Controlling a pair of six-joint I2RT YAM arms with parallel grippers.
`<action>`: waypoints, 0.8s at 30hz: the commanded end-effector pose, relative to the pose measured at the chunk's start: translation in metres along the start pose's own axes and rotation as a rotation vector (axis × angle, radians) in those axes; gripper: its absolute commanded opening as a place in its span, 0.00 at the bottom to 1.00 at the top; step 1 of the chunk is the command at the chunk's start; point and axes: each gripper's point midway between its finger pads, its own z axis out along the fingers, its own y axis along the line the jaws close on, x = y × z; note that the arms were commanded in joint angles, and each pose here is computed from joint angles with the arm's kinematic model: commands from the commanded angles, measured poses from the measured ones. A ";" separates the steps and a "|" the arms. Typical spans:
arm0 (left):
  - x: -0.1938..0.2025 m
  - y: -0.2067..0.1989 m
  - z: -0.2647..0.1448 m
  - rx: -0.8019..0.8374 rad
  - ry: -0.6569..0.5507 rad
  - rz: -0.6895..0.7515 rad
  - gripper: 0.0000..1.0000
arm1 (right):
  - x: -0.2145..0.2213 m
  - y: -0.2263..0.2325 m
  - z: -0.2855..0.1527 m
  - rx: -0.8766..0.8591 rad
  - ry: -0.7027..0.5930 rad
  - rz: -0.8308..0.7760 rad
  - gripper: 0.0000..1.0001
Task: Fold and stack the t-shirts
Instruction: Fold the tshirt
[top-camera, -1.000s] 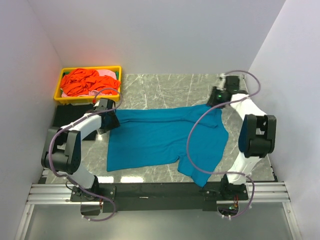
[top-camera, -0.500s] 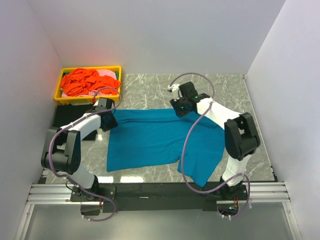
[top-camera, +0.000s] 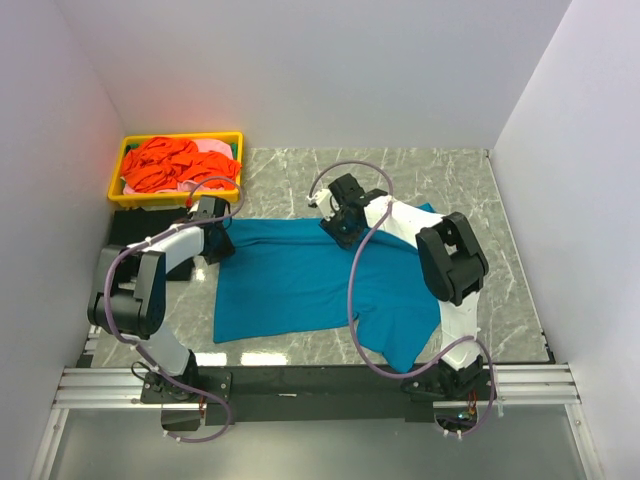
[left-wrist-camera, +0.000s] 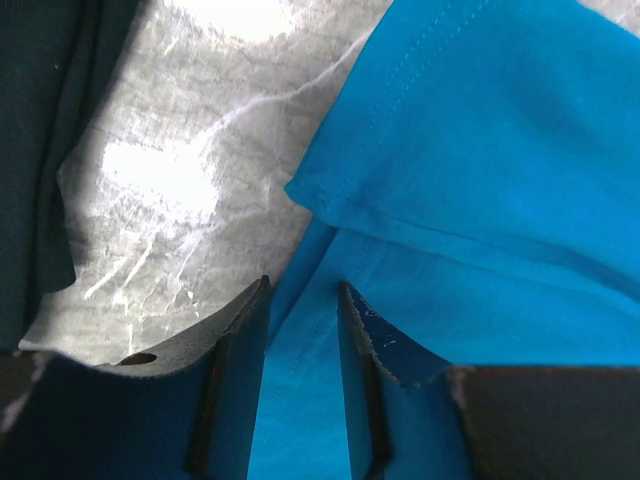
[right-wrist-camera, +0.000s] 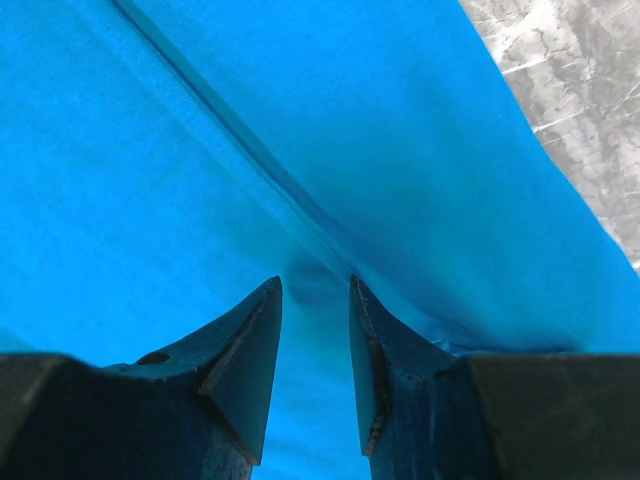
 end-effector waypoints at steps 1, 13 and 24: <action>-0.010 0.001 0.001 -0.019 -0.019 0.006 0.39 | -0.018 -0.011 -0.009 0.029 -0.030 -0.045 0.40; -0.009 0.006 0.003 -0.045 -0.013 0.012 0.37 | -0.022 -0.013 -0.005 0.024 -0.030 -0.074 0.39; -0.007 0.008 0.004 -0.057 -0.001 0.016 0.35 | -0.019 -0.015 -0.003 0.029 -0.008 -0.076 0.24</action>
